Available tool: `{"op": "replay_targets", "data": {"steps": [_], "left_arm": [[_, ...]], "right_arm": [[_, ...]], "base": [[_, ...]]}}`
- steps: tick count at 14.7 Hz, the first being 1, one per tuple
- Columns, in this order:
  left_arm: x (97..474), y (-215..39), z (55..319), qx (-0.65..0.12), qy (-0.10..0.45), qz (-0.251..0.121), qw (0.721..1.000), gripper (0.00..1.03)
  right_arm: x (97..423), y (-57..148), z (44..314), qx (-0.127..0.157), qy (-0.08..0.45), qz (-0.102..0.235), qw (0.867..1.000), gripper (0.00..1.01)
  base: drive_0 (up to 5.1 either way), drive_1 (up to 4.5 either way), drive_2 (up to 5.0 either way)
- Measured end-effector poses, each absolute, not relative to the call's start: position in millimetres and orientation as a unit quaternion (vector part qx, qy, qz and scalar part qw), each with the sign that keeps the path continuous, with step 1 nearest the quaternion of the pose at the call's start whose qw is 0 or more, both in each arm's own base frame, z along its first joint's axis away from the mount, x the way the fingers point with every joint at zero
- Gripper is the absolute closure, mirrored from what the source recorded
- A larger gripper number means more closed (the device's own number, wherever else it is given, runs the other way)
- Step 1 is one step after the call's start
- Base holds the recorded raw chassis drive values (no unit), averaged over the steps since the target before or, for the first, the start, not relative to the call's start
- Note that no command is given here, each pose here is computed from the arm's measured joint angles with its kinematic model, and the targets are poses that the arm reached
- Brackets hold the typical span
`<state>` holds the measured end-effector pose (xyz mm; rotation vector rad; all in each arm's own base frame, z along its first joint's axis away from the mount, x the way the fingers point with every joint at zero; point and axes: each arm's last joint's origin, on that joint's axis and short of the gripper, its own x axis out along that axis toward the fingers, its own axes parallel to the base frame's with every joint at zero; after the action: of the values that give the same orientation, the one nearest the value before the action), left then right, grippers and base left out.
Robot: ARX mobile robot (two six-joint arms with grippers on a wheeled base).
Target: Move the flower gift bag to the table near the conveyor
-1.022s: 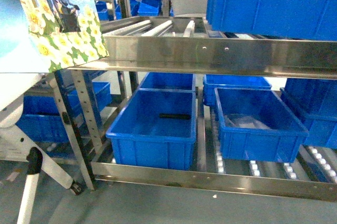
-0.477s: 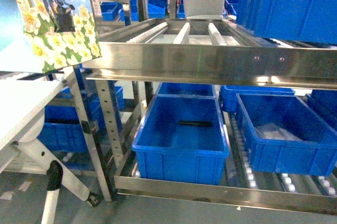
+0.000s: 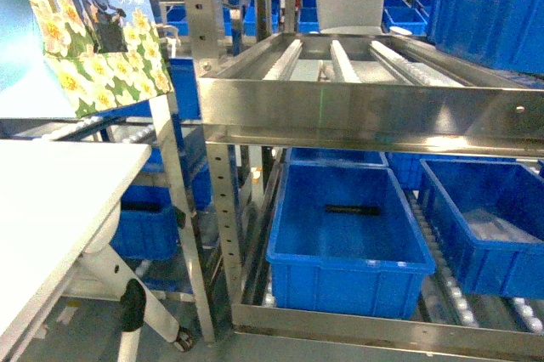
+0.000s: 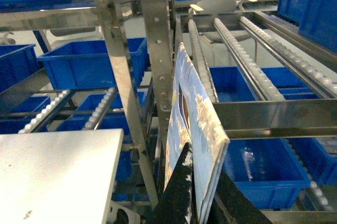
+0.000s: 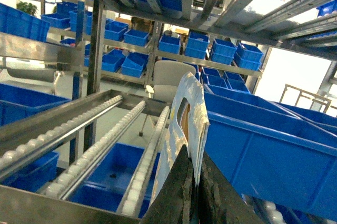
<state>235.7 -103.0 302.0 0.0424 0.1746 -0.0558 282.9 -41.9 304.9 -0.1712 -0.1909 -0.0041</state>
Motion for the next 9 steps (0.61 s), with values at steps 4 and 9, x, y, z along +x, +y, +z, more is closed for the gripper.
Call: {"op": "replay_targets", "data": {"steps": [4, 9], "left_arm": [[235.7, -103.0, 302.1, 0.021, 0.087, -0.028, 0.996, 1.01], [235.7, -103.0, 302.1, 0.021, 0.087, -0.028, 0.996, 1.01]], "right_arm": [[283.0, -41.9, 304.6, -0.085, -0.094, -0.002, 0.992, 0.99], [282.8, -41.7, 305.3, -0.086, -0.097, -0.002, 0.992, 0.99]], "base": [[-4.9, 3.32, 1.4], [-4.9, 3.32, 1.5]]}}
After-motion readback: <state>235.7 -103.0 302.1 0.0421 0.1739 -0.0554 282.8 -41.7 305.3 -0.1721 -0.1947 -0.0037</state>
